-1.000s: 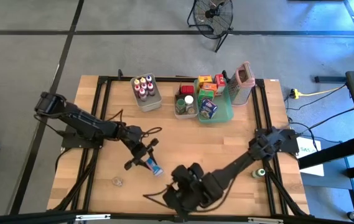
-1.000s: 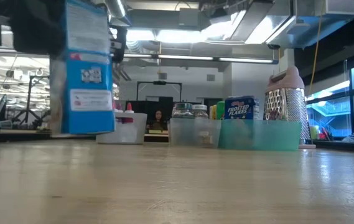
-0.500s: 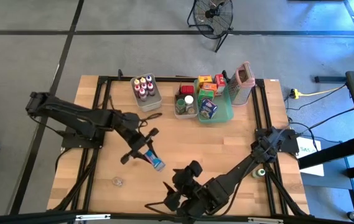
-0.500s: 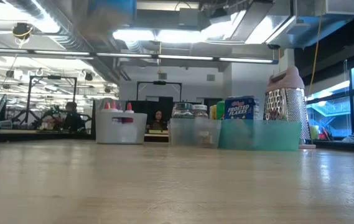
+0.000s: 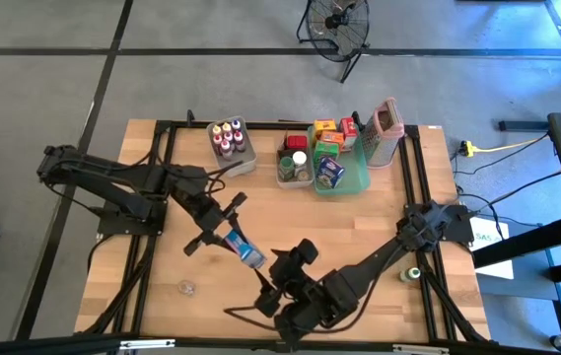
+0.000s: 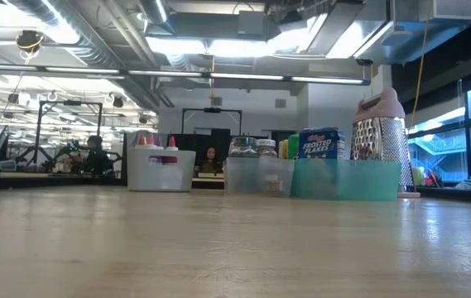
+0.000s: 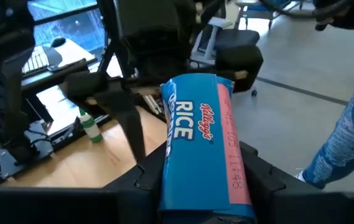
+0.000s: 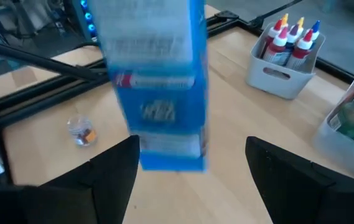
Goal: Pick & Place Kitchen Items
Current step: Put the light blue cereal box into the green bin
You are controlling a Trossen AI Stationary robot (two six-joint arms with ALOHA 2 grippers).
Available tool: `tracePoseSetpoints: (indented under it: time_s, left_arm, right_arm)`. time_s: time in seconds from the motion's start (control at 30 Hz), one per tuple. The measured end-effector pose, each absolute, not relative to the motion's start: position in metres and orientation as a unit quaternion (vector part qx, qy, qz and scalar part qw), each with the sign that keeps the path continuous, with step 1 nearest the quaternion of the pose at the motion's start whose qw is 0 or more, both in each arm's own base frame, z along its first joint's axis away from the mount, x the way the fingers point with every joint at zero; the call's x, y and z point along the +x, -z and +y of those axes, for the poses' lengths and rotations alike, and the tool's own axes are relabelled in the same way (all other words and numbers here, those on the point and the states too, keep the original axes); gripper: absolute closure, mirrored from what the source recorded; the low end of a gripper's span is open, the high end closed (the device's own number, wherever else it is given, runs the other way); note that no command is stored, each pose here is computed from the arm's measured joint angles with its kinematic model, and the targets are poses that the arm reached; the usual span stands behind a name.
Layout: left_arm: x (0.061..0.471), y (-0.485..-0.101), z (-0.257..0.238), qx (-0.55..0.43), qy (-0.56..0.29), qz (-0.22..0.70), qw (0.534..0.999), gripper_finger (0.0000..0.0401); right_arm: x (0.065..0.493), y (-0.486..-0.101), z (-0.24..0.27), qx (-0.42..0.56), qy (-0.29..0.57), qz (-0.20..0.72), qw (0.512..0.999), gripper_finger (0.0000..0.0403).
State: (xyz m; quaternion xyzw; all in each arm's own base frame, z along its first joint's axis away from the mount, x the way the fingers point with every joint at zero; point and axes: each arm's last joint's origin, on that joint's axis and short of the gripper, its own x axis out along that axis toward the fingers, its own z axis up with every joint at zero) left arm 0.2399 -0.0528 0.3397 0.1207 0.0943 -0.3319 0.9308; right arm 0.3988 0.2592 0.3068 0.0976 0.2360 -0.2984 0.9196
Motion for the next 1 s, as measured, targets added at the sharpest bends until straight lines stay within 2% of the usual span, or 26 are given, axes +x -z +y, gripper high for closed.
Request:
tracePoseSetpoints:
  time_s: [0.43,0.77,1.0]
  left_arm:
    - [0.241,-0.334,-0.052,0.125,0.328,0.119,0.929,0.0274]
    - [0.241,-0.332,-0.051,0.143,0.316,0.123,0.93,0.0274]
    - [0.241,-0.332,-0.051,0.144,0.317,0.123,0.929,0.0274]
  right_arm:
    - [0.427,-0.319,0.238,0.072,0.274,0.214,0.935,0.0107]
    - [0.435,-0.329,0.228,0.044,0.262,0.202,0.943,0.0107]
    - [0.438,-0.336,0.221,0.059,0.233,0.212,0.947,0.0107]
